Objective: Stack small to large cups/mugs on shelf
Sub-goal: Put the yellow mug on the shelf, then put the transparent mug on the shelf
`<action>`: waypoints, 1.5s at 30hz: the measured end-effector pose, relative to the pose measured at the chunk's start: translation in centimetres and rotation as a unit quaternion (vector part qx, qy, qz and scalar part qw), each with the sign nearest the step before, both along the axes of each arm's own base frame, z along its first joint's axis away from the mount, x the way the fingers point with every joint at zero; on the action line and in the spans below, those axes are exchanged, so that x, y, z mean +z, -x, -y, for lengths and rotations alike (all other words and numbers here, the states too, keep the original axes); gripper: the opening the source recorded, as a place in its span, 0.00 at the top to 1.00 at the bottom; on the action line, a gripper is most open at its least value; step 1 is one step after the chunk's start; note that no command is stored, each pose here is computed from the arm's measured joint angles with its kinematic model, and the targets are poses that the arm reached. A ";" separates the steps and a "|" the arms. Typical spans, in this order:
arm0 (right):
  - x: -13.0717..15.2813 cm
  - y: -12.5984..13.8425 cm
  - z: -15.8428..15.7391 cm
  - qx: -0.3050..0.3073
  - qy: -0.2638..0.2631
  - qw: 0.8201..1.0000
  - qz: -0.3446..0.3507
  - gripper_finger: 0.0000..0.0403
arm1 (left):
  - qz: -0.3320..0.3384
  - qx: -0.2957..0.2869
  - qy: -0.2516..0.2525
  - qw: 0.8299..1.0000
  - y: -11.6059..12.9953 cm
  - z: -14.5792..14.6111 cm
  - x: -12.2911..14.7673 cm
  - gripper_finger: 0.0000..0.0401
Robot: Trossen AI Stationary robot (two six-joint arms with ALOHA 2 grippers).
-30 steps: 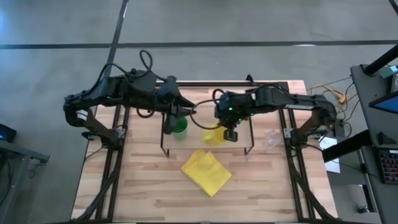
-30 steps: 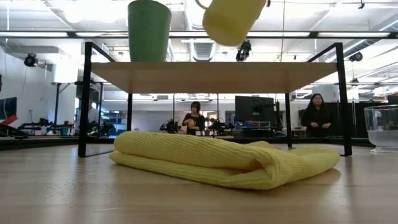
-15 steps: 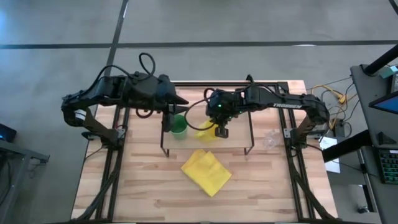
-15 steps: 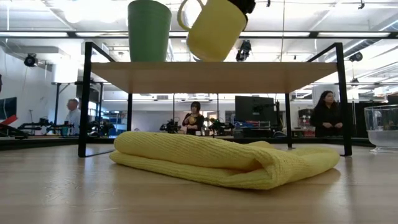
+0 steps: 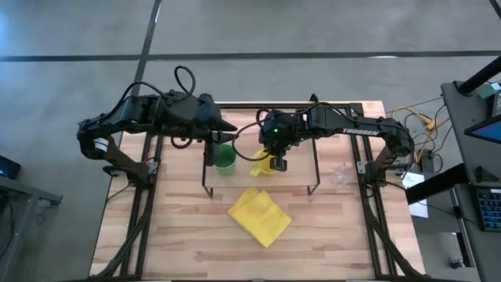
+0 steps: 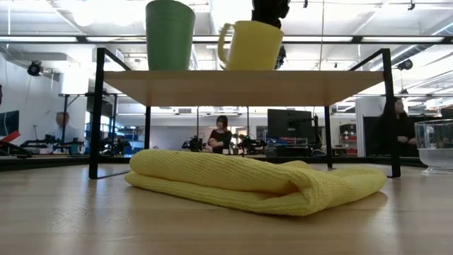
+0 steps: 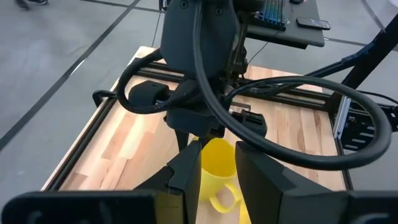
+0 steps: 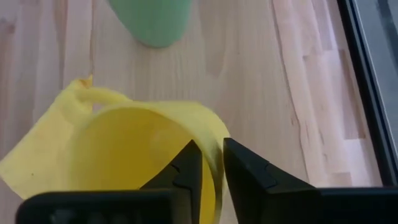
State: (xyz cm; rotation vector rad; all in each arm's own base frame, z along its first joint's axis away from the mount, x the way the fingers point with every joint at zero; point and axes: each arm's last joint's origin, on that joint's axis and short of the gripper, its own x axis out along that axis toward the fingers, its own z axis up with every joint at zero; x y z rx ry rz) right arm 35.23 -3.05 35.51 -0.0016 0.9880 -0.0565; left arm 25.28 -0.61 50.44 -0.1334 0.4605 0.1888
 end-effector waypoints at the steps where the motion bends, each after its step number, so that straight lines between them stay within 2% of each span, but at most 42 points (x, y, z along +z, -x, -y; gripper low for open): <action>1: 0.0 0.0 0.0 0.000 0.001 1.000 0.000 0.85 | 0.000 0.000 0.000 1.000 0.0 0.0 0.0 0.79; 8: 0.0 0.0 0.1 0.001 0.002 1.000 0.002 0.81 | 0.000 0.000 0.000 1.000 0.0 0.0 0.0 0.79; 25: 0.2 -0.2 0.1 -0.006 -0.002 1.000 0.016 0.80 | 0.000 0.000 0.000 1.000 0.0 0.0 0.0 0.79; 35: 1.0 -1.0 0.1 -0.005 0.003 0.997 0.076 0.80 | 0.000 0.000 0.000 1.000 0.0 0.0 0.0 0.79; 40: 2.4 0.5 0.0 -0.015 -0.005 0.996 0.082 0.80 | 0.000 0.000 0.000 1.000 0.0 0.0 0.0 0.79; 45: 4.6 4.0 -0.3 -0.045 -0.028 0.996 0.076 0.81 | 0.000 0.000 0.000 1.000 0.0 0.0 0.0 0.79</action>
